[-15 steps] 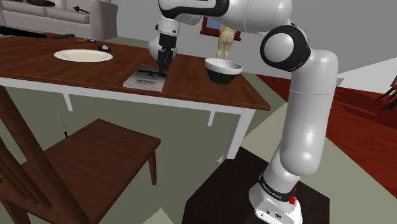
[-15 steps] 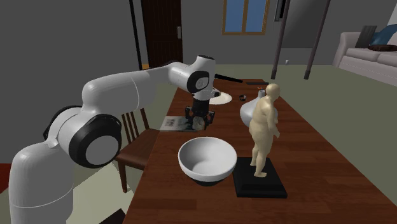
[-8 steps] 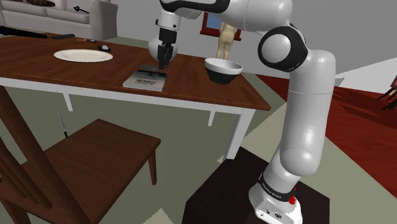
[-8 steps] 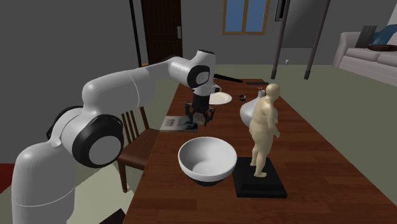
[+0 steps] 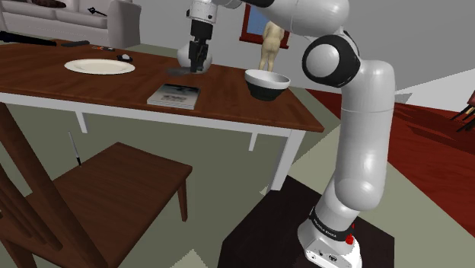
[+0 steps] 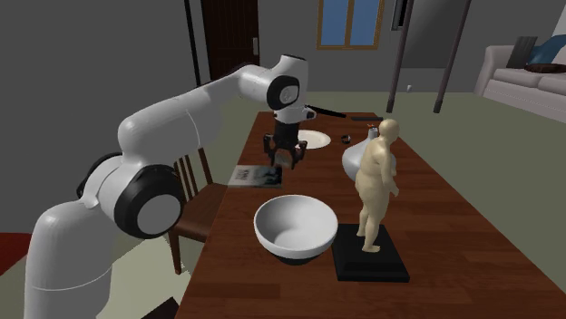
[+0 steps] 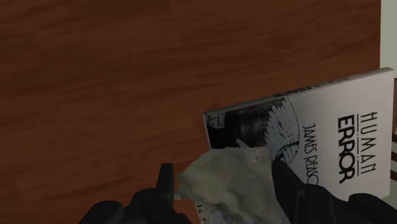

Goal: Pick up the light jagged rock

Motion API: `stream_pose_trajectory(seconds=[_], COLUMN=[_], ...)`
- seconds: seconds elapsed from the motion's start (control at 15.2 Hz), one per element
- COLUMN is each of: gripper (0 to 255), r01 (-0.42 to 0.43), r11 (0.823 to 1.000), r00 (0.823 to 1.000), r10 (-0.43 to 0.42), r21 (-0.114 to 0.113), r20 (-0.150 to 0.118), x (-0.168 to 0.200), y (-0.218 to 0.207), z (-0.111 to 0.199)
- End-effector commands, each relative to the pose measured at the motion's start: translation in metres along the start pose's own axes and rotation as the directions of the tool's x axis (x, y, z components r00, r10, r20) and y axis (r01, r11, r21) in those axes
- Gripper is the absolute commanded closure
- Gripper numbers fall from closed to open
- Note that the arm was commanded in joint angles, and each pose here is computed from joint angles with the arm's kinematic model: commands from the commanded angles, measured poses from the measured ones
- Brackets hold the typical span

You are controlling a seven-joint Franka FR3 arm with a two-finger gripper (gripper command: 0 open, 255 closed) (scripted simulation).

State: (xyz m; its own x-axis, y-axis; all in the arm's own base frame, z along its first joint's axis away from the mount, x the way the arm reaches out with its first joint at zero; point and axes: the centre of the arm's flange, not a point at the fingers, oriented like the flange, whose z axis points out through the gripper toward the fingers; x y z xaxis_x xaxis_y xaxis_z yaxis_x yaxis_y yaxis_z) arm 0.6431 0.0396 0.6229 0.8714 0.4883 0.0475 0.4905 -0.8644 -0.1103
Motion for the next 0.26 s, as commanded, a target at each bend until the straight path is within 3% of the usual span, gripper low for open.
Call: stream_pose_trajectory(seconds=[0.0,0.2], gripper=[255,255], r01=[0.000,0.000], r11=[1.000,1.000], r00=[1.000,1.000], r10=[0.000,0.000], r21=[0.000,0.000], r20=[0.000,0.000], x=[0.0003,0.0006], y=[-0.0014,-0.0021], z=[-0.0110,-0.0171])
